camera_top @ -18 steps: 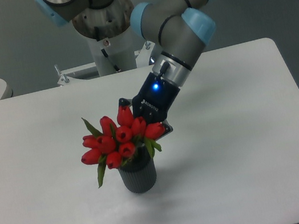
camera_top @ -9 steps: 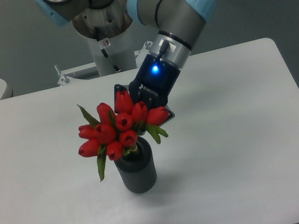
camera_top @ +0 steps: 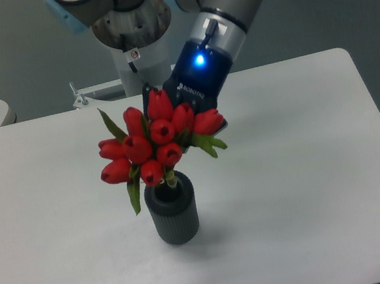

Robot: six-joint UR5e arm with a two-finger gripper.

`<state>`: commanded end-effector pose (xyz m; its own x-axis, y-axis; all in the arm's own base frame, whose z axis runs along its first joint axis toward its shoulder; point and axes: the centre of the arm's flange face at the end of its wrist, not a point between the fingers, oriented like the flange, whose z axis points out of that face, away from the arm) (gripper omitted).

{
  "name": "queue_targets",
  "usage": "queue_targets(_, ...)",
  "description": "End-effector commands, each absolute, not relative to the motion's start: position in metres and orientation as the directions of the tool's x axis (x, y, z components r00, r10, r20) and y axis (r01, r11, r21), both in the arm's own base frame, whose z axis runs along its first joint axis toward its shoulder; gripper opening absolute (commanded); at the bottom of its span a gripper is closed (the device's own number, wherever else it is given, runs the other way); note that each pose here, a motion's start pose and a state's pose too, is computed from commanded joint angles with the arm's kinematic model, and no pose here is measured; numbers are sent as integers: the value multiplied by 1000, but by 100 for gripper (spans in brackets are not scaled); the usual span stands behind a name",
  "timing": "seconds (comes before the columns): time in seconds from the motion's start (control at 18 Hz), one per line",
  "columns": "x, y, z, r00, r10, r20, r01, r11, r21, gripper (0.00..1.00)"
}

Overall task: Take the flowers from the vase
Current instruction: 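Lift the gripped tulip bunch up out of the grey vase, then carry the tulip bunch away from the vase and lower it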

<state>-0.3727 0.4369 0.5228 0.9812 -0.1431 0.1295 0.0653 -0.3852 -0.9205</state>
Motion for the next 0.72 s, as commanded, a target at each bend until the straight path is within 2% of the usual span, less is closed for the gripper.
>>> queue_targets(0.33,-388,427,564,985,-109,132,88,-341,-936,32)
queue_targets(0.72,-464,418,539,986,-21,164,145,-364,-920,32)
